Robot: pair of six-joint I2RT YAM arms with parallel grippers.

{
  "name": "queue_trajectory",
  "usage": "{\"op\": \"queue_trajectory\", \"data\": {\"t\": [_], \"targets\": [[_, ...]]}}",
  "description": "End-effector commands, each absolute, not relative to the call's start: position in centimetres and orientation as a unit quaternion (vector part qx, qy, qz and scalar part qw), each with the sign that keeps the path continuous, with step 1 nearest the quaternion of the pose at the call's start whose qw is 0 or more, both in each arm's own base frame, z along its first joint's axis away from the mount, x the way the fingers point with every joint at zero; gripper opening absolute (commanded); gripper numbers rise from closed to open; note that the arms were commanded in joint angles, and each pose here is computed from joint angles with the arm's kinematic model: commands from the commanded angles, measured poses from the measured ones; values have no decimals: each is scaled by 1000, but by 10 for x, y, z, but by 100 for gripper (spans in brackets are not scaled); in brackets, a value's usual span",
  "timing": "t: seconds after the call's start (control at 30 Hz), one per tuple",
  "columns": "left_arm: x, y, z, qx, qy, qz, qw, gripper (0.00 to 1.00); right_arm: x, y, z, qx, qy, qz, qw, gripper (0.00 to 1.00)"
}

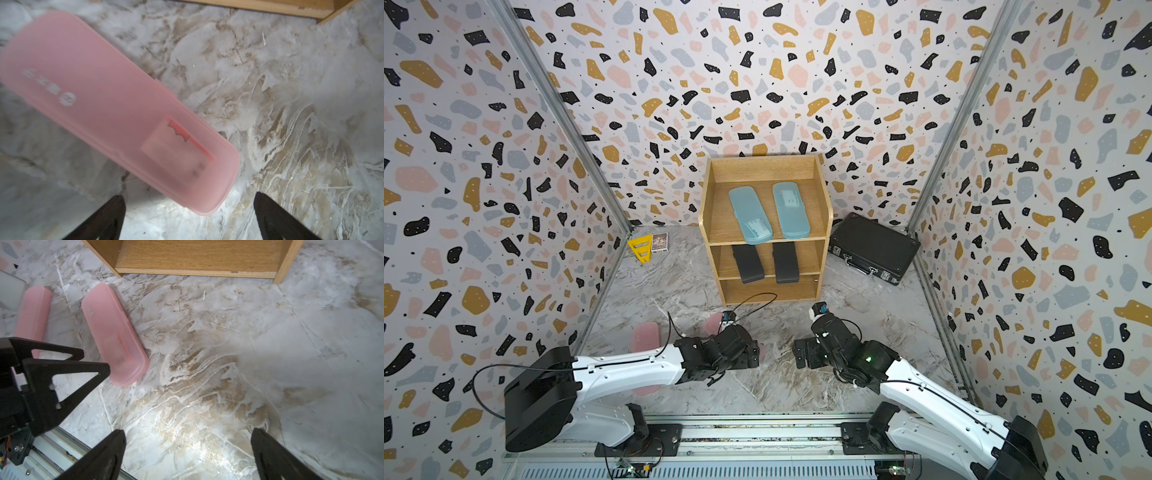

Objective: Place the pencil cases on the shelf according to color
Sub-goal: Pick up the pencil case from the center of the board.

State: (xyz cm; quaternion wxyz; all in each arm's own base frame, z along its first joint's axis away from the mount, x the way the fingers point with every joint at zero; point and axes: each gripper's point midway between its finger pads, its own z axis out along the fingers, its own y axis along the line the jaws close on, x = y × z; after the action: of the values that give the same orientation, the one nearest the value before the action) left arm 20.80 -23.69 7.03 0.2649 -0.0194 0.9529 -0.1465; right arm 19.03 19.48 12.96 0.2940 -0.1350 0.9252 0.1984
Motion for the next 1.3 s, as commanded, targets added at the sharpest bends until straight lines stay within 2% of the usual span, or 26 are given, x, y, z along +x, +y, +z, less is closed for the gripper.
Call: {"op": "queue_trajectory", "data": {"t": [0.0,0.13,0.23,0.53,0.73,1.07,1.23,1.27], "targets": [[205,-195,82,-44,948,-97,300,100,193,218,131,-177,906,232,307,100],[198,-151,97,-70,935,-69,341,100,189,252,127,-260,884,243,303,100],[193,-128,104,-88,924,-69,365,100,189,274,121,-329,870,211,301,100],[187,-81,98,-139,921,-46,362,100,198,316,102,-399,858,174,273,100],[190,-78,92,-163,921,-74,346,100,204,335,86,-430,851,141,268,100],[198,-67,85,-188,923,-59,331,100,207,355,61,-456,851,122,231,100],[205,-57,89,-203,922,-38,327,100,201,357,45,-454,858,129,204,100],[206,-55,89,-206,922,-35,325,100,189,362,42,-467,852,129,199,100]]}}
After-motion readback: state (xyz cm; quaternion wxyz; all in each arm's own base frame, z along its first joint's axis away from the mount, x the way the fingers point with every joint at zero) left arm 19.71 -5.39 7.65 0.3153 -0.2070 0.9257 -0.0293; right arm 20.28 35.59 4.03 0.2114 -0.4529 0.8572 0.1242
